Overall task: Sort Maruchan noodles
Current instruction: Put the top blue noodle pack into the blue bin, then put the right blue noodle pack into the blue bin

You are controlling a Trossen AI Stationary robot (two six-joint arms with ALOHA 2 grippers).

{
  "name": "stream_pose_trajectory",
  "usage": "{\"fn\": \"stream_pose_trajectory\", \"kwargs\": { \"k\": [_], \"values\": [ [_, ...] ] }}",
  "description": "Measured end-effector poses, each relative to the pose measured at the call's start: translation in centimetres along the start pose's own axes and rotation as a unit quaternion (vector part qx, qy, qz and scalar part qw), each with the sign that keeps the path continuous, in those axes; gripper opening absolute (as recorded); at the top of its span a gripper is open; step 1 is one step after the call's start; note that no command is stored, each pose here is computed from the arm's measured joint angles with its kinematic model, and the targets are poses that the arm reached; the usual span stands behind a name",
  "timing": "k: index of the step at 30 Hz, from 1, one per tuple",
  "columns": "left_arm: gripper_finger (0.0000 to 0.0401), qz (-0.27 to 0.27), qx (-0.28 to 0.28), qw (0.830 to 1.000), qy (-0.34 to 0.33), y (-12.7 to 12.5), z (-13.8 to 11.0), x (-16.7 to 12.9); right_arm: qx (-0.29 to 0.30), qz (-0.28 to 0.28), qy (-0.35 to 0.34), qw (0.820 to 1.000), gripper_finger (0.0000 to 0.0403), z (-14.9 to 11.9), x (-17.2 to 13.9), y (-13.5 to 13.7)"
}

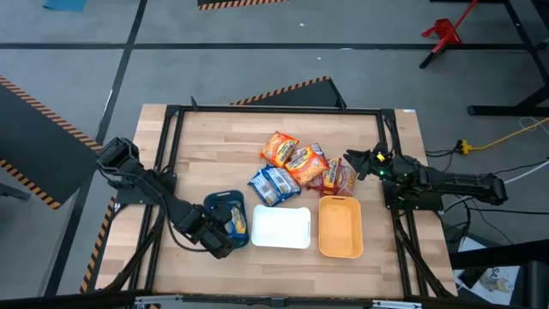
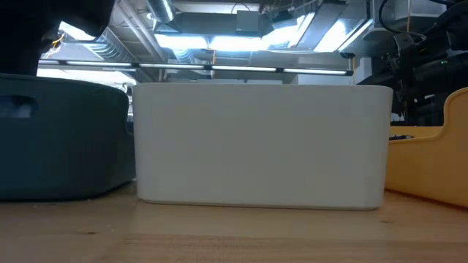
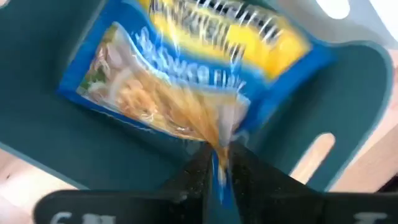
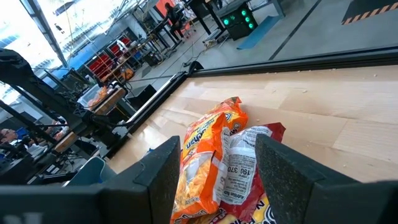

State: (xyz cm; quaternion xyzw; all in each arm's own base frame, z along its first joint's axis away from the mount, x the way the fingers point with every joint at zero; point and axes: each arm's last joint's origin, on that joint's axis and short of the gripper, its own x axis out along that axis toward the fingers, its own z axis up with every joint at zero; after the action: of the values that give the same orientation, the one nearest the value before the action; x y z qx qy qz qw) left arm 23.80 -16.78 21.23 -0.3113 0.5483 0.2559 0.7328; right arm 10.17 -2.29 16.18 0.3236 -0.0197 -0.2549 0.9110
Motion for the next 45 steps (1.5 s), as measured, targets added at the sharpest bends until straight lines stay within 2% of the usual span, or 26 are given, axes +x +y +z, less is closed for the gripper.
{"fn": "stream_pose_trajectory", "kwargs": {
  "k": [9,13,17,24,30,33,37,41,45],
  "values": [
    [0.0122,-0.037,-0.001,0.998,0.048,-0.3,0.2,-0.5,0.0,0.0,0.0,1.0,0.0195,0.0,0.0,0.0],
    [0.0144,-0.079,0.004,0.996,0.036,0.0,0.6,-2.4,0.0,0.004,0.003,1.0,0.0195,0.0,0.0,0.0],
    [0.0155,-0.105,-0.005,0.994,0.019,1.4,1.6,-4.9,-0.002,0.01,0.009,1.0,0.0195,-0.1,0.0,0.0],
    [0.0164,-0.122,0.019,0.991,-0.043,4.2,5.3,-7.5,-0.004,0.012,0.012,1.0,0.0195,-0.1,0.0,0.1],
    [0.0165,-0.1,0.113,0.985,-0.08,5.9,9.8,-6.9,-0.015,0.012,0.012,1.0,0.0195,-0.1,0.0,0.1],
    [0.0165,-0.084,0.178,0.974,-0.109,6.7,12.0,-6.4,-0.015,0.012,0.012,1.0,0.0195,-0.1,0.0,0.1],
    [0.0165,-0.073,0.265,0.948,-0.158,7.3,14.7,-6.0,-0.015,0.012,0.011,1.0,0.0195,-0.1,0.0,0.1],
    [0.0165,-0.088,0.347,0.917,-0.176,7.6,16.8,-5.2,-0.016,0.012,0.012,1.0,0.0195,-0.1,0.0,0.1],
    [0.0165,-0.106,0.429,0.878,-0.183,7.4,18.2,-4.0,-0.017,0.012,0.012,1.0,0.0195,-0.1,0.0,0.1]
  ]
}}
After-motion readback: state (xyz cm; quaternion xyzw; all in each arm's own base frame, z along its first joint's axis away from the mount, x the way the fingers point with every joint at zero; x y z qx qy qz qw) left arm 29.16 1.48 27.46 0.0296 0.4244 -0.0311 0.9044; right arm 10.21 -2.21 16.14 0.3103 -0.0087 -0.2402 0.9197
